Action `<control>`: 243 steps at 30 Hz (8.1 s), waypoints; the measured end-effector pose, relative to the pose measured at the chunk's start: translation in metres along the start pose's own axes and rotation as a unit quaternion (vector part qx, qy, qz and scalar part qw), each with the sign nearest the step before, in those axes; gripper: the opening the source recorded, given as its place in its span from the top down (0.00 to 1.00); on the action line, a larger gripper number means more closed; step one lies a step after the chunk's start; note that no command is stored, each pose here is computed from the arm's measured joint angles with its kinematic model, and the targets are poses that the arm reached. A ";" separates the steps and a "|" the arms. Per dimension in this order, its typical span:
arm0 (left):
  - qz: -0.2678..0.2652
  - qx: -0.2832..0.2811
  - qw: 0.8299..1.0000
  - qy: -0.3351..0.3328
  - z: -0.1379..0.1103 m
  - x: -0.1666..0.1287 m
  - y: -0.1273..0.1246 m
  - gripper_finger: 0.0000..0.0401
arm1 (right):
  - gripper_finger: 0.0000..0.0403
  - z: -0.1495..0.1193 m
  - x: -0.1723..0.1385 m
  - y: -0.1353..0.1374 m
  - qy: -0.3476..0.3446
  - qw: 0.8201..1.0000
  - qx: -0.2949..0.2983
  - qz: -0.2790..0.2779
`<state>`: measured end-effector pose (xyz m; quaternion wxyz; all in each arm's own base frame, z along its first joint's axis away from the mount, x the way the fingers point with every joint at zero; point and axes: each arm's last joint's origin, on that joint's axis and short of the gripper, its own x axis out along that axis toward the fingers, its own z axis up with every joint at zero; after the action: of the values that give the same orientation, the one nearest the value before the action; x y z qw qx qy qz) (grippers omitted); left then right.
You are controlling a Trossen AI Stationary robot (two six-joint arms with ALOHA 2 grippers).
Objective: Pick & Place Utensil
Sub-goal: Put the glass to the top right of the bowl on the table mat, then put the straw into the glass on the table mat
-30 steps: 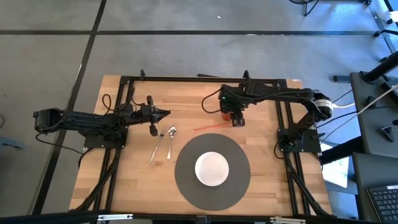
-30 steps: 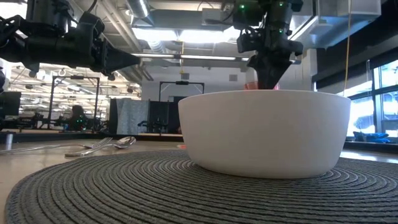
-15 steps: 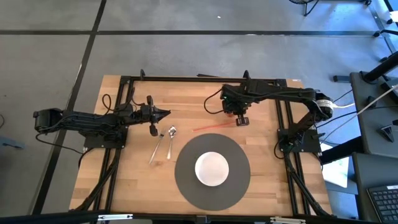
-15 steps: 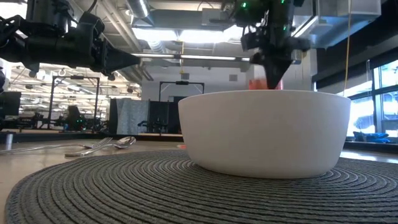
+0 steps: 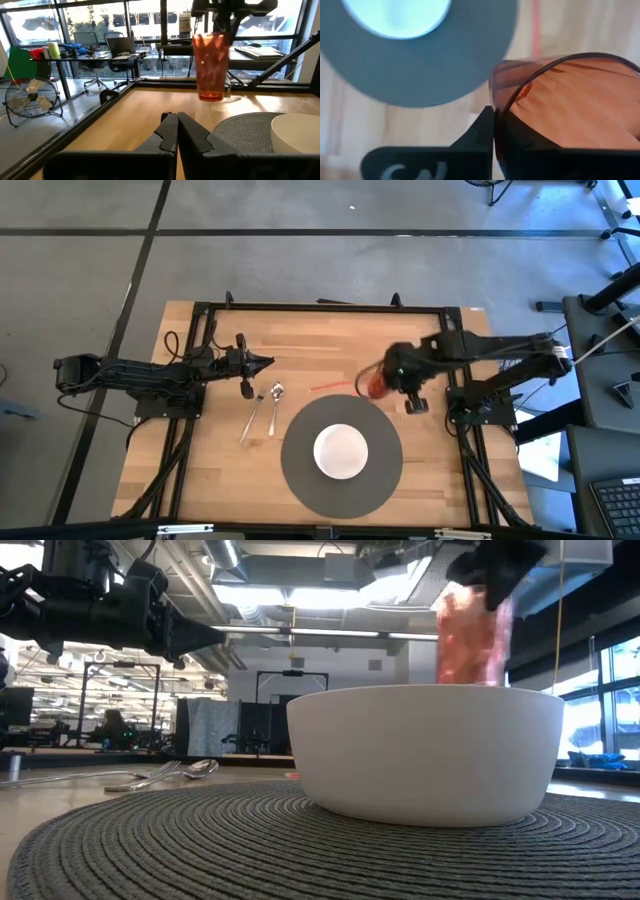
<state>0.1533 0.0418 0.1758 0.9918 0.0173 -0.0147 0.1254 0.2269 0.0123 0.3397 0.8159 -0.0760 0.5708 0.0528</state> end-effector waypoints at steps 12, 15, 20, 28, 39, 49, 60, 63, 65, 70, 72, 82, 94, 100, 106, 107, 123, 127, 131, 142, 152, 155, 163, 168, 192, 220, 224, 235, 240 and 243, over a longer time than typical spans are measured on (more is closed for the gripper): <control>0.001 0.004 1.000 0.000 0.000 0.000 0.000 1.00 | 0.97 -0.015 0.047 0.061 0.003 0.998 -0.045 0.040; 0.001 0.004 1.000 0.000 0.000 0.000 0.000 0.99 | 0.97 -0.014 0.050 0.067 -0.010 0.998 -0.053 0.045; 0.002 0.005 1.000 0.000 0.000 0.000 0.000 0.99 | 0.97 -0.012 0.053 0.070 -0.014 0.998 -0.043 0.033; 0.002 0.005 1.000 0.000 0.000 0.000 0.000 0.99 | 0.97 -0.003 0.072 0.073 0.012 0.998 -0.052 0.030; 0.002 0.005 1.000 0.000 0.000 0.000 0.000 1.00 | 0.75 0.006 0.063 0.073 -0.013 0.997 -0.070 0.033; 0.002 0.008 1.000 0.000 0.000 0.000 0.000 0.99 | 0.59 0.025 0.013 0.069 -0.059 0.991 -0.116 0.027; 0.001 0.005 1.000 0.000 0.000 0.000 0.000 0.99 | 0.80 0.030 -0.051 0.003 -0.210 0.970 -0.101 -0.070; 0.001 0.005 1.000 0.000 0.000 0.000 0.000 0.99 | 0.94 0.019 -0.048 -0.029 -0.234 0.966 -0.054 -0.101; 0.001 0.001 1.000 0.000 0.000 0.000 0.000 1.00 | 0.98 0.012 -0.038 -0.048 -0.259 0.961 -0.035 -0.095; 0.046 -0.068 0.996 0.031 -0.006 0.003 0.002 0.99 | 0.99 -0.005 0.004 -0.081 -0.334 0.941 -0.017 -0.049; 0.083 -0.082 0.991 0.070 -0.007 0.009 0.005 0.99 | 0.99 -0.016 0.022 -0.087 -0.342 0.939 -0.015 -0.036; 0.037 -0.025 0.953 0.301 0.018 0.102 -0.010 0.99 | 0.99 -0.069 0.058 -0.081 -0.435 0.899 0.006 -0.055; -0.109 0.077 0.871 0.473 -0.007 0.166 -0.056 0.77 | 0.98 -0.100 0.066 -0.062 -0.440 0.897 0.022 -0.050; -0.063 0.120 0.866 0.481 -0.022 0.177 -0.058 0.62 | 0.98 -0.102 0.070 -0.061 -0.436 0.898 0.025 -0.047; -0.081 0.094 0.863 0.490 -0.033 0.186 -0.050 0.60 | 0.98 -0.101 0.070 -0.061 -0.436 0.898 0.024 -0.048; -0.078 0.093 0.860 0.496 -0.037 0.186 -0.047 0.60 | 0.98 -0.101 0.070 -0.061 -0.436 0.898 0.023 -0.048; -0.083 0.070 0.855 0.508 -0.055 0.192 -0.041 0.67 | 0.98 -0.102 0.071 -0.061 -0.430 0.901 0.025 -0.045; -0.088 0.068 0.854 0.508 -0.056 0.192 -0.042 0.80 | 0.98 -0.102 0.071 -0.061 -0.430 0.901 0.024 -0.046; -0.093 0.067 0.854 0.507 -0.056 0.192 -0.042 0.97 | 0.98 -0.102 0.071 -0.061 -0.430 0.901 0.024 -0.046; -0.004 0.125 0.861 0.494 -0.040 0.191 -0.036 1.00 | 0.98 -0.103 0.072 -0.060 -0.426 0.903 0.026 -0.044; 0.085 0.154 0.897 0.406 0.025 0.181 -0.030 1.00 | 0.98 -0.099 0.067 -0.061 -0.454 0.890 0.023 -0.036; 0.111 0.155 0.908 0.373 0.048 0.173 -0.029 1.00 | 0.98 -0.095 0.060 -0.061 -0.491 0.871 0.006 -0.023; 0.124 0.140 0.941 0.282 0.099 0.155 -0.031 1.00 | 0.98 -0.089 0.033 -0.056 -0.591 0.806 -0.032 0.029; 0.081 0.144 0.961 0.222 0.115 0.152 -0.048 1.00 | 0.98 -0.088 0.022 -0.054 -0.621 0.782 -0.027 0.049; 0.041 0.174 0.977 0.113 0.133 0.150 -0.098 1.00 | 0.21 -0.087 -0.019 -0.047 -0.746 0.661 -0.080 0.027; 0.057 0.174 0.973 0.139 0.107 0.174 -0.086 1.00 | 0.56 -0.087 -0.025 -0.049 -0.773 0.630 -0.074 -0.022; 0.057 0.174 0.973 0.139 0.107 0.174 -0.085 1.00 | 0.69 -0.087 -0.025 -0.049 -0.773 0.630 -0.074 -0.022; 0.057 0.175 0.973 0.141 0.106 0.174 -0.085 1.00 | 0.98 -0.086 -0.024 -0.049 -0.770 0.632 -0.083 -0.028; 0.059 0.171 0.967 0.177 0.101 0.169 -0.089 0.99 | 0.99 -0.086 -0.022 -0.049 -0.764 0.640 -0.078 -0.021; 0.083 0.190 0.950 0.233 0.092 0.159 -0.094 0.98 | 0.99 -0.086 -0.025 -0.048 -0.767 0.636 -0.084 -0.019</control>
<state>0.3286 -0.0128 0.2705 0.9320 0.1744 0.2398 0.2084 0.1469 -0.0510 0.3370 0.9513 -0.0875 -0.2680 0.1246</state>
